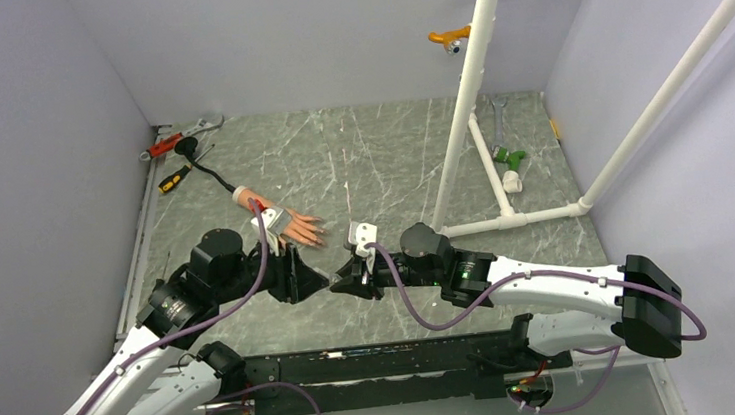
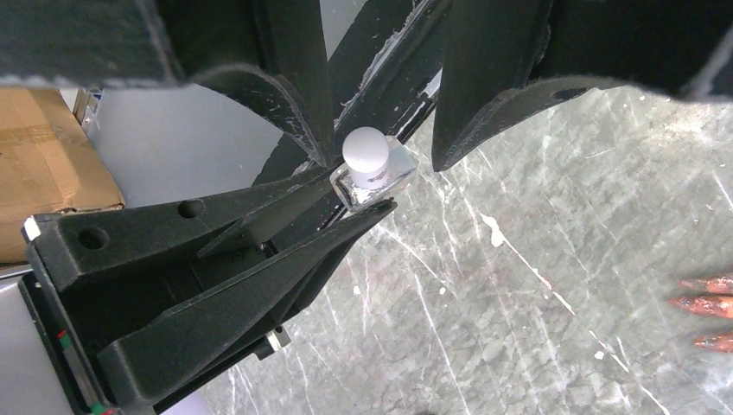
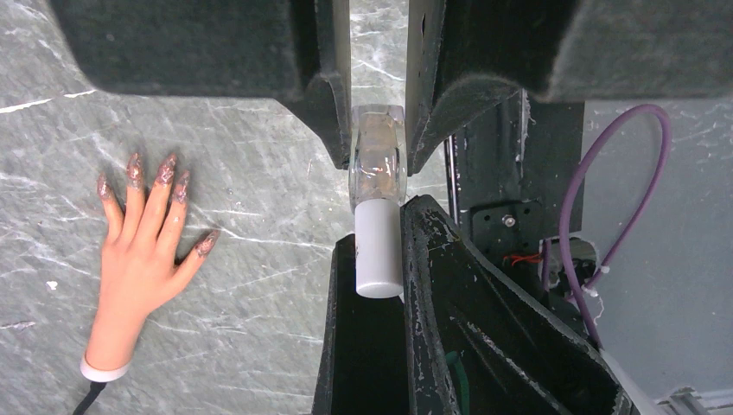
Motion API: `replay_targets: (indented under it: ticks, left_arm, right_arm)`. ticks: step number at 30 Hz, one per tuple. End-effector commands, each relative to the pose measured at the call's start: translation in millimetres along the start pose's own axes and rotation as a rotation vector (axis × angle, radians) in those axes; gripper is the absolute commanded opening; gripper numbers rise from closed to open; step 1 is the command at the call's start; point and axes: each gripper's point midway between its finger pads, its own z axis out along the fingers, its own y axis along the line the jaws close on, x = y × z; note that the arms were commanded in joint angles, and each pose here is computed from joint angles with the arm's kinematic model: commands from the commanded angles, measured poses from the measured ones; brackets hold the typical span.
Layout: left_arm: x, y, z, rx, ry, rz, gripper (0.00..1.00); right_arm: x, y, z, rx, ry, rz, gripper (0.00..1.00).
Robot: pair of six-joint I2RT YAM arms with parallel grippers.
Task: Paint the nails
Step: Screw the nail polish bottle.
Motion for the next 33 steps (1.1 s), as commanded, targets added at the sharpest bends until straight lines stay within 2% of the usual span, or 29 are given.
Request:
replay_targets:
  ticks: [1,20,24,29,33]
  left_arm:
    - [-20.2,-14.6,-5.8,0.032,-0.055,0.042,0.5]
    - [-18.1,-14.6,-0.1,0.024,-0.044,0.064,0.36]
    - [-17.9,-15.2,1.3,0.028,-0.039,0.067,0.29]
    - [-16.3,-17.5,2.2,0.043,-0.028,0.082,0.13]
    - [-11.4,-20.3,2.0,0.066,0.012,0.117,0.08]
  right_arm:
    - [-20.8,2.0,2.3,-0.011,-0.066,-0.021,0.0]
    - [-20.6,2.7,2.9,-0.015,-0.065,-0.02,0.0]
    - [-20.3,2.8,2.8,-0.015,-0.065,-0.019,0.0]
    - [-20.5,3.0,2.3,-0.016,-0.066,-0.02,0.0]
    - [-21.1,3.3,1.6,-0.016,-0.067,-0.02,0.0]
